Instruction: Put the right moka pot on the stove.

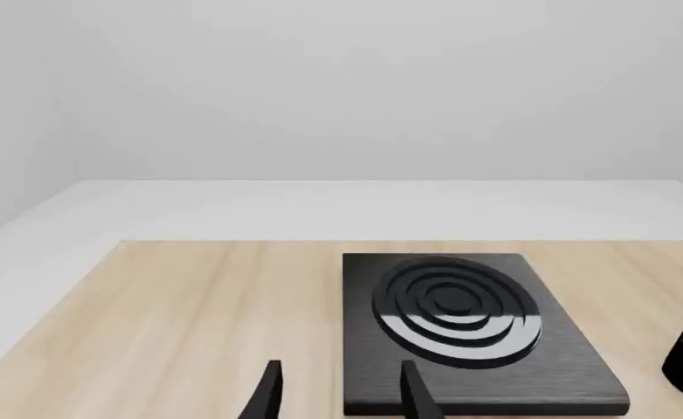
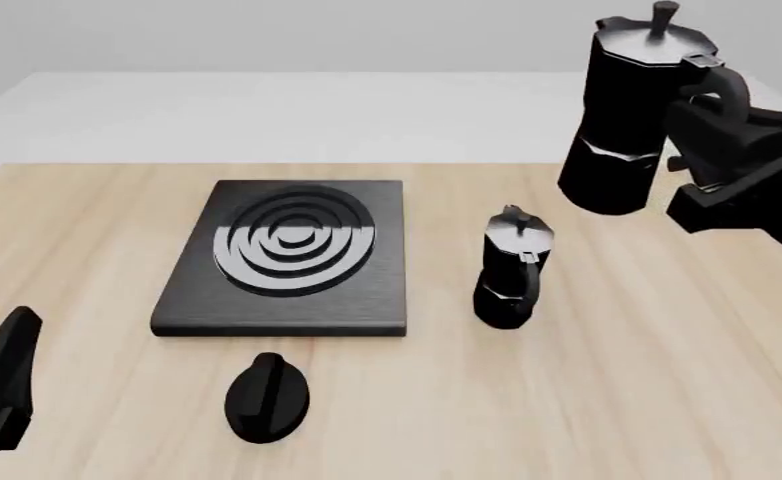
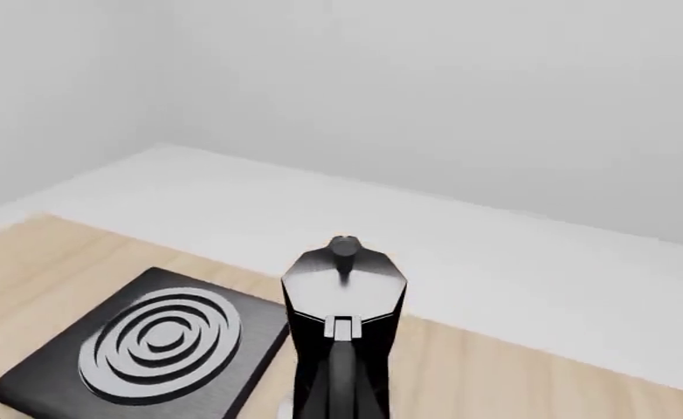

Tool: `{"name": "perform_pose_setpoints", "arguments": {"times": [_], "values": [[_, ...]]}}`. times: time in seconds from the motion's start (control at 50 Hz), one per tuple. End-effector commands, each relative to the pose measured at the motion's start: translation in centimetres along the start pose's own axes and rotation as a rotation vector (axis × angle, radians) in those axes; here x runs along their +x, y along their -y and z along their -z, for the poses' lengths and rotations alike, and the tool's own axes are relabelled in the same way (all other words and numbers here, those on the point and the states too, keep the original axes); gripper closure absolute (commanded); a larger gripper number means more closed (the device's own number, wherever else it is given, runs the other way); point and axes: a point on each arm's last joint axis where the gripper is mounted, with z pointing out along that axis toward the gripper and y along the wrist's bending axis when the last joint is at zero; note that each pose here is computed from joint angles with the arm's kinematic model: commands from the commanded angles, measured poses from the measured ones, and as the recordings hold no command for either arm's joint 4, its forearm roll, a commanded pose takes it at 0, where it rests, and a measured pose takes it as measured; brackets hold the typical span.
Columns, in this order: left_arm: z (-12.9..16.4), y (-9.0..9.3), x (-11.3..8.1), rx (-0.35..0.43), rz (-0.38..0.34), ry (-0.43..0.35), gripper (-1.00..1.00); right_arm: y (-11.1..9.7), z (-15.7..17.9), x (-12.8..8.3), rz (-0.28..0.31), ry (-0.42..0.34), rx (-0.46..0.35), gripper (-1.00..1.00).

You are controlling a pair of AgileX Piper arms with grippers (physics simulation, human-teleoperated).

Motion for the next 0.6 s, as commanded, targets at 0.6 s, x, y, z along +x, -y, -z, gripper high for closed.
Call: {"name": "perform_pose_setpoints", "arguments": {"times": [0.6], "values": [[0.0,0.0,0.0,0.000,0.000,0.000,-1.00,-5.6,-7.8,-0.7,-0.034,0.097,-0.224,1.00]]}}
